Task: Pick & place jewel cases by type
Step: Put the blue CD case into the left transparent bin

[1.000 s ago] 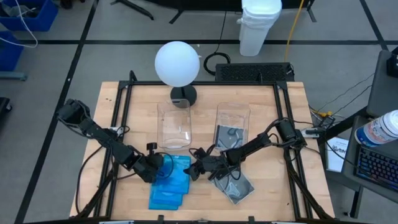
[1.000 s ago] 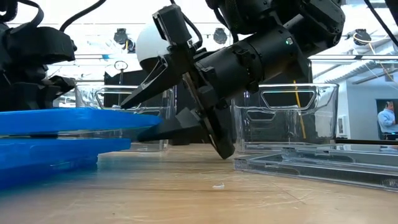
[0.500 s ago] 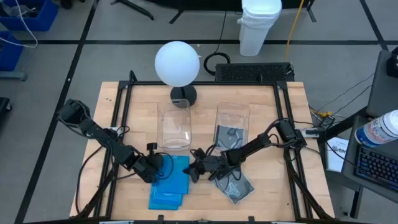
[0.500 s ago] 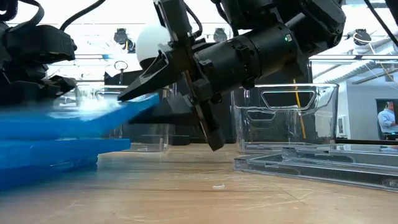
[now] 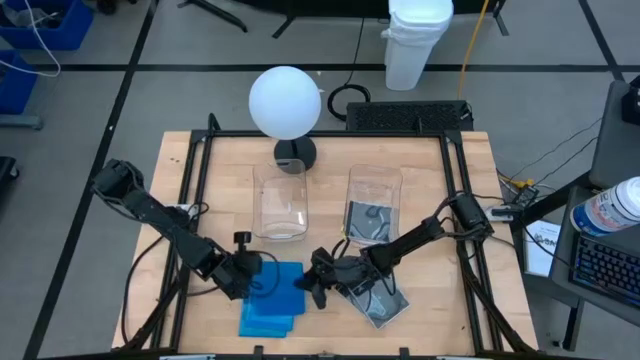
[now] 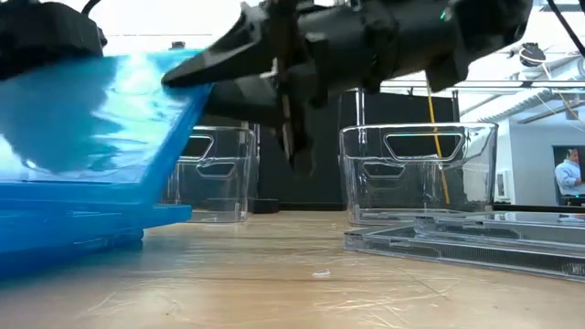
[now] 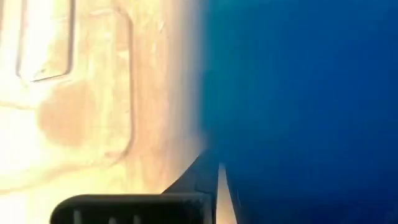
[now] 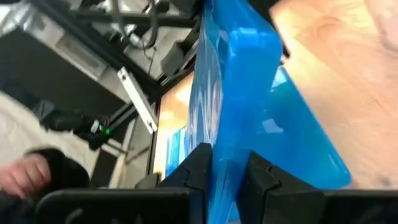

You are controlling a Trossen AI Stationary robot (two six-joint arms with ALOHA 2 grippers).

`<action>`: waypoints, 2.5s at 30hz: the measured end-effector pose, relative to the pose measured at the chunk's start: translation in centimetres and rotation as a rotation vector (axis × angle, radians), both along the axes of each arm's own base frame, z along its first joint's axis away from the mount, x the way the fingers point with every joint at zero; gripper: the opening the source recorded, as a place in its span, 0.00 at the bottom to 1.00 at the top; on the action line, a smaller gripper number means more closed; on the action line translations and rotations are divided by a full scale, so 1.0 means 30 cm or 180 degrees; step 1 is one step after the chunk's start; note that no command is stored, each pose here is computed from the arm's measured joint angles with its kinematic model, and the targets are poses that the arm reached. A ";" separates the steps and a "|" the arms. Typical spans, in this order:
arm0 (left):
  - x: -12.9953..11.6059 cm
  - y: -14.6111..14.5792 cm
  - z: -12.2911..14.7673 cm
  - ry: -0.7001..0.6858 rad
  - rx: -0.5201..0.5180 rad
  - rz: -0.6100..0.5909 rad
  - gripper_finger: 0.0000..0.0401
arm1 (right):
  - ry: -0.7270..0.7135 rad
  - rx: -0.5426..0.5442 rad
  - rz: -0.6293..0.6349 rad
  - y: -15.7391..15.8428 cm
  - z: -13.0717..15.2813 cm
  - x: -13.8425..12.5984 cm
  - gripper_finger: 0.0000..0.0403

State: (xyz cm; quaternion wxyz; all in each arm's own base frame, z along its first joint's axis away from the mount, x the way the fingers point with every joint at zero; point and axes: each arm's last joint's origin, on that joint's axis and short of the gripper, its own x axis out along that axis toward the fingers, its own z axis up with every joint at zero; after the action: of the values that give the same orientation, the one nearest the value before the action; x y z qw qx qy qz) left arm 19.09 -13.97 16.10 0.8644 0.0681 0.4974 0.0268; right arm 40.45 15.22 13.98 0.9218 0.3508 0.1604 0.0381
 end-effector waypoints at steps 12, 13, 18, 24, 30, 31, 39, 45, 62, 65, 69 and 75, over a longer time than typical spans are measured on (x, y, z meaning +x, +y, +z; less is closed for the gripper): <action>-0.072 -0.091 0.094 -0.0419 0.0495 0.0152 0.09 | -0.0349 -0.0973 0.0481 0.075 0.250 -0.112 0.08; -0.082 -0.105 0.085 -0.0480 0.0436 0.0086 0.09 | -0.0373 -0.1071 0.0464 0.074 0.278 -0.126 0.09; -0.128 -0.168 0.050 -0.0855 0.0397 -0.0394 0.09 | -0.0439 -0.1637 0.0205 0.015 0.440 -0.204 0.07; -0.148 -0.212 0.045 -0.1122 0.0272 -0.0723 0.09 | -0.0400 -0.1757 -0.0287 -0.153 0.539 -0.213 0.07; -0.167 -0.221 0.041 -0.1078 0.0271 -0.0819 0.09 | -0.0063 -0.1767 -0.0249 -0.273 0.564 -0.139 0.07; -0.170 -0.222 0.040 -0.1066 0.0266 -0.0835 0.09 | 0.0026 -0.1773 -0.0273 -0.288 0.567 -0.125 0.07; -0.193 -0.233 0.037 -0.1029 0.0230 -0.0901 0.09 | 0.0807 -0.1335 -0.0457 -0.461 0.646 0.004 0.08; -0.208 -0.241 0.037 -0.1027 0.0198 -0.0937 0.09 | 0.1061 -0.0690 -0.0668 -0.585 0.595 0.089 0.07; -0.294 -0.253 0.018 -0.1031 0.0265 -0.0998 0.09 | 0.1327 0.0719 -0.1059 -0.716 0.473 0.145 0.08; -0.310 -0.244 -0.002 -0.1022 0.0275 -0.0993 0.09 | 0.1307 0.0815 -0.1130 -0.729 0.473 0.145 0.08; -0.323 -0.230 -0.023 -0.1007 0.0294 -0.0961 0.09 | 0.1270 0.0933 -0.1088 -0.731 0.465 0.157 0.07; -0.325 -0.227 -0.027 -0.1014 0.0372 -0.1025 0.09 | 0.1339 0.0996 -0.1024 -0.729 0.451 0.160 0.08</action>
State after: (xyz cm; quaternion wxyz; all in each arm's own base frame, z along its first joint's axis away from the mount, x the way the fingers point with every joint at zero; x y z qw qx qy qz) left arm 9.35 -20.77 15.29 0.9197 0.1913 0.3351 -0.0723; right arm 45.25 -6.64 27.50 0.7974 0.5096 0.2822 -0.1576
